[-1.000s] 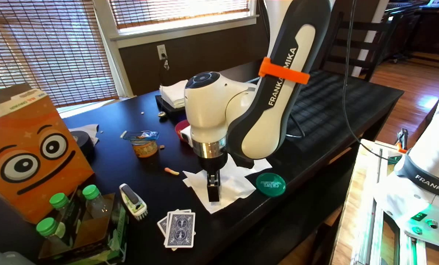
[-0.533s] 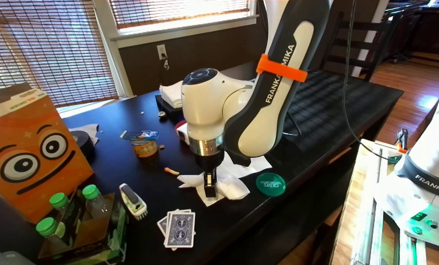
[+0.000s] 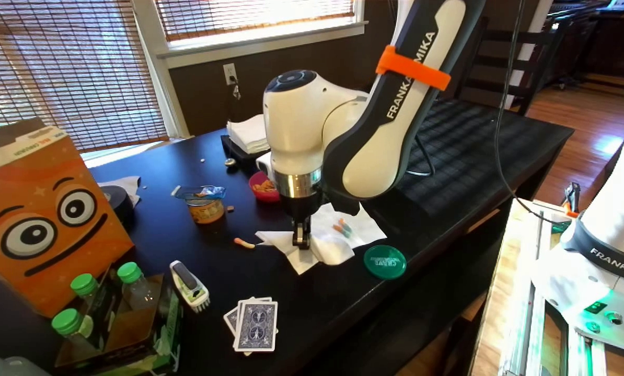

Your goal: Pick up the napkin on the left and put it on top of the napkin on the right, move the napkin back to the left and then back to the right.

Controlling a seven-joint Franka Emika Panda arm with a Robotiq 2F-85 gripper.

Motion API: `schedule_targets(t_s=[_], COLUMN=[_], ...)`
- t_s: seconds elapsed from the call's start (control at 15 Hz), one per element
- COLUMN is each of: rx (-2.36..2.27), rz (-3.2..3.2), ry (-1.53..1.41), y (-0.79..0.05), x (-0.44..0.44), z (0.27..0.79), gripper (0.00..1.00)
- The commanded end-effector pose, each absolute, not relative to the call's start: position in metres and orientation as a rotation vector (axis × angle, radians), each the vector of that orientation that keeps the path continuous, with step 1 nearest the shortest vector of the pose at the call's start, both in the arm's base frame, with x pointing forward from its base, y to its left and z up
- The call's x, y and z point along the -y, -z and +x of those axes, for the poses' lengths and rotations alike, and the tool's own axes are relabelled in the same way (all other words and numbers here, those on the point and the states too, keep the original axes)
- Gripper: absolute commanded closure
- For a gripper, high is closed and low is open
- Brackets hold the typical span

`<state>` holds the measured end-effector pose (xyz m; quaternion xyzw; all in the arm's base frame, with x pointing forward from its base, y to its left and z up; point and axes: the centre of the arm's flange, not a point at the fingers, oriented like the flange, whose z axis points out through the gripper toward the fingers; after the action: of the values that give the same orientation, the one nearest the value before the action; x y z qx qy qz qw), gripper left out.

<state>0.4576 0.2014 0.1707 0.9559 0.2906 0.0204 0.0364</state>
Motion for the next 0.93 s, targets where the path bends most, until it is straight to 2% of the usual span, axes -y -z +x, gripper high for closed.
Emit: schedule_targets(t_s=[0.0,0.13,0.2,0.33,0.47,0.6,0.73,0.87], rx=[-0.781,-0.707,-0.661,-0.575,-0.501,-0.449,-0.412,-0.388], rz=[2.92,2.925,2.934,2.949,2.962,2.967,2.97,2.974], ry=[-0.062,-0.062,-0.065,-0.071,-0.075,-0.058,-0.041,-0.024], y=[-0.206,-0.216,-0.22,-0.223,-0.223,-0.217,-0.209,-0.203], x=[-0.181,-0.167,-0.159,-0.144,-0.13,-0.119,-0.111,-0.105], z=[0.438,0.43,0.425,0.417,0.411,0.408,0.407,0.406], gripper=[0.99,0.99,0.91,0.82,0.93,0.93,0.83,0.6])
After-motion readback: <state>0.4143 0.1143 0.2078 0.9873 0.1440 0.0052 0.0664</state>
